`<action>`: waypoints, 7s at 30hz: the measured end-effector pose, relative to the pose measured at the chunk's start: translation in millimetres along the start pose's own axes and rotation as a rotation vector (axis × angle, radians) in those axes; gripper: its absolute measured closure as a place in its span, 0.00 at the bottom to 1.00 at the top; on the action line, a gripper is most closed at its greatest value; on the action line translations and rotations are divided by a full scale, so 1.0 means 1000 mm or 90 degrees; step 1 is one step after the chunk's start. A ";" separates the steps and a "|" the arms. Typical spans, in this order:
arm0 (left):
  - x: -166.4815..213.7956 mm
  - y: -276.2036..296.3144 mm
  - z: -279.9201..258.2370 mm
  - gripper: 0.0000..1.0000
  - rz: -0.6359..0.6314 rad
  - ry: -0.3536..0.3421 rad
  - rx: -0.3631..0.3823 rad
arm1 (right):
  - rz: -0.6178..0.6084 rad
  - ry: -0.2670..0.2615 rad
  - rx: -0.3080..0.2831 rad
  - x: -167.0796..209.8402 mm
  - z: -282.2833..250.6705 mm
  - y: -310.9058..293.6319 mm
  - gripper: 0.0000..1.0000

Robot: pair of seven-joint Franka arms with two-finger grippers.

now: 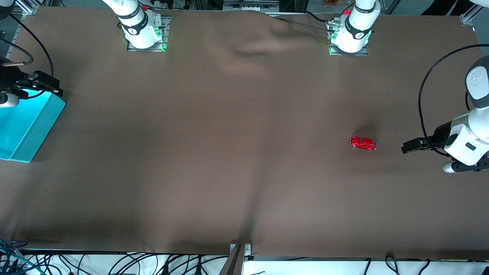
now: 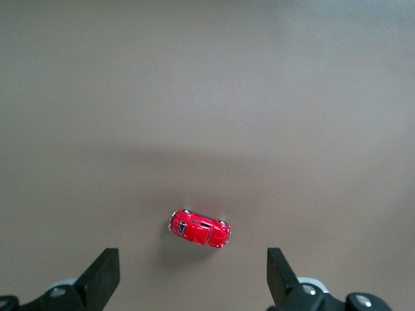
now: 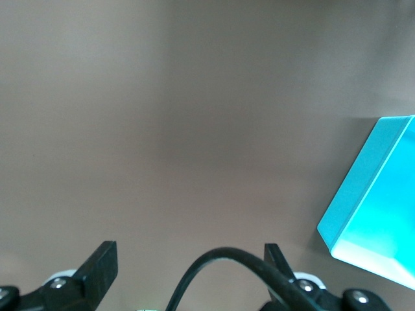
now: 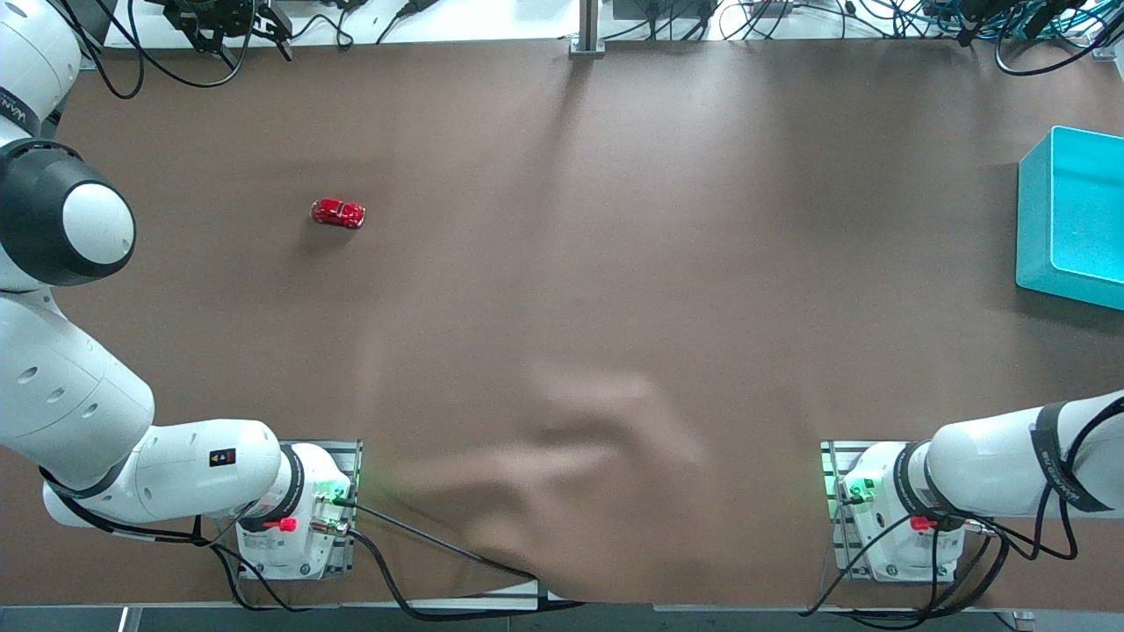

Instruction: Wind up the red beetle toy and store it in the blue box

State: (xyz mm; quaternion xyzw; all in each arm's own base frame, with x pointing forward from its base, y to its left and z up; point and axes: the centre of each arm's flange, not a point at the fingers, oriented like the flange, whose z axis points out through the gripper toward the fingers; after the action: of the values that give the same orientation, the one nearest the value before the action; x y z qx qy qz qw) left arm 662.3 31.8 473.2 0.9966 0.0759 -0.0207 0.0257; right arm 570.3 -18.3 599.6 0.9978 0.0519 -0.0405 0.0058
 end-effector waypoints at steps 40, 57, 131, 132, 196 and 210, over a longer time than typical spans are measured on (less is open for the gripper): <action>0.000 -0.017 0.045 0.00 -0.240 -0.069 0.016 | 0.071 0.025 0.005 0.001 -0.006 0.011 0.00; 0.001 -0.021 0.142 0.00 -0.561 -0.156 0.078 | 0.070 0.025 0.006 0.001 -0.006 0.010 0.00; -0.060 0.000 0.291 0.53 -0.888 -0.126 0.098 | 0.069 0.025 0.007 0.001 -0.006 0.010 0.00; -0.058 0.006 0.288 0.53 -0.883 -0.123 0.092 | 0.069 0.025 0.007 0.001 -0.006 0.010 0.00; -0.055 0.033 0.300 0.53 -0.859 -0.124 0.095 | 0.069 0.025 0.007 0.001 -0.006 0.010 0.00; -0.048 -0.010 0.298 0.53 -0.841 -0.108 0.101 | 0.069 0.025 0.007 0.001 -0.006 0.010 0.00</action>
State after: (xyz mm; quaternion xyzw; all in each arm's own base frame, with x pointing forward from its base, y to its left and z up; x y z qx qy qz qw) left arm 602.3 18.4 178.0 0.7344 0.6661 -0.1155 -0.0602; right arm 573.4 -28.2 605.8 0.9998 -0.0026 -0.0209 0.0016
